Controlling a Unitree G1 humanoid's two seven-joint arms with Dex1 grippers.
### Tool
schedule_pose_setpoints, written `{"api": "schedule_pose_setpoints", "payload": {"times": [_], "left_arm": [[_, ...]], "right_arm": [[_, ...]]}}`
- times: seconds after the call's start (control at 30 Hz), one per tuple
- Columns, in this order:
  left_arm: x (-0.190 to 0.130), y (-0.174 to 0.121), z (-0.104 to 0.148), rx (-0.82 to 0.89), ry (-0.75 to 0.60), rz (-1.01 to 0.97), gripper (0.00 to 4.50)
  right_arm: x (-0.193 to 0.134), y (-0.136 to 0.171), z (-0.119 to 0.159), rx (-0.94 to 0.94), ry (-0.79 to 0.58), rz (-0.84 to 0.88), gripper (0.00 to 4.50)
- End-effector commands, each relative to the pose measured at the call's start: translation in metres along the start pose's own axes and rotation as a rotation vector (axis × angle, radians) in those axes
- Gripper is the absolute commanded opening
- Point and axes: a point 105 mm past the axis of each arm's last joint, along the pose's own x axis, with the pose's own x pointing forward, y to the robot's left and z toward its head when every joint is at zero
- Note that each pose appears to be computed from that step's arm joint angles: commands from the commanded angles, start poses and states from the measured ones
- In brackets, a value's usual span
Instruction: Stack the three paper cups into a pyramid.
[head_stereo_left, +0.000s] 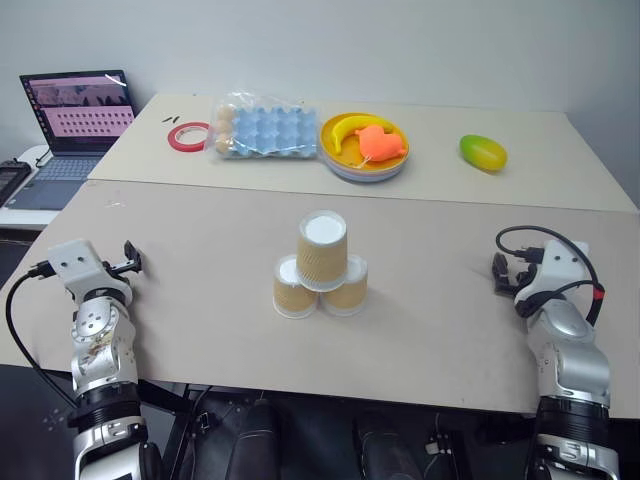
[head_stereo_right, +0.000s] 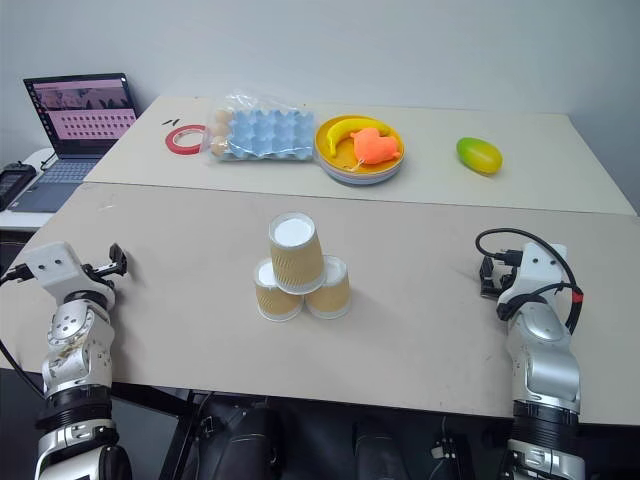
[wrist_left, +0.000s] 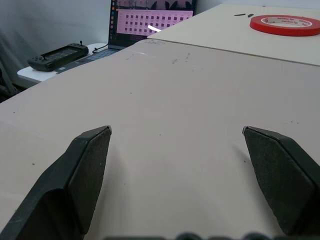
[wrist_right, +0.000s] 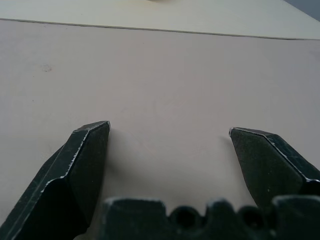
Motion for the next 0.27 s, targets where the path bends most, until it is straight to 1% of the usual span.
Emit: {"api": "schedule_pose_setpoints", "payload": {"times": [0.03,0.27], "left_arm": [[0.0066,0.0020,0.0140,0.000,-0.044,0.008,4.50],[0.0126,0.0015,0.0169,0.002,-0.053,0.017,4.50]], "right_arm": [[-0.0023,-0.0062,-0.0016,-0.014,-0.001,-0.025,4.41],[-0.0024,-0.0050,-0.0012,-0.009,-0.004,-0.023,4.41]]}}
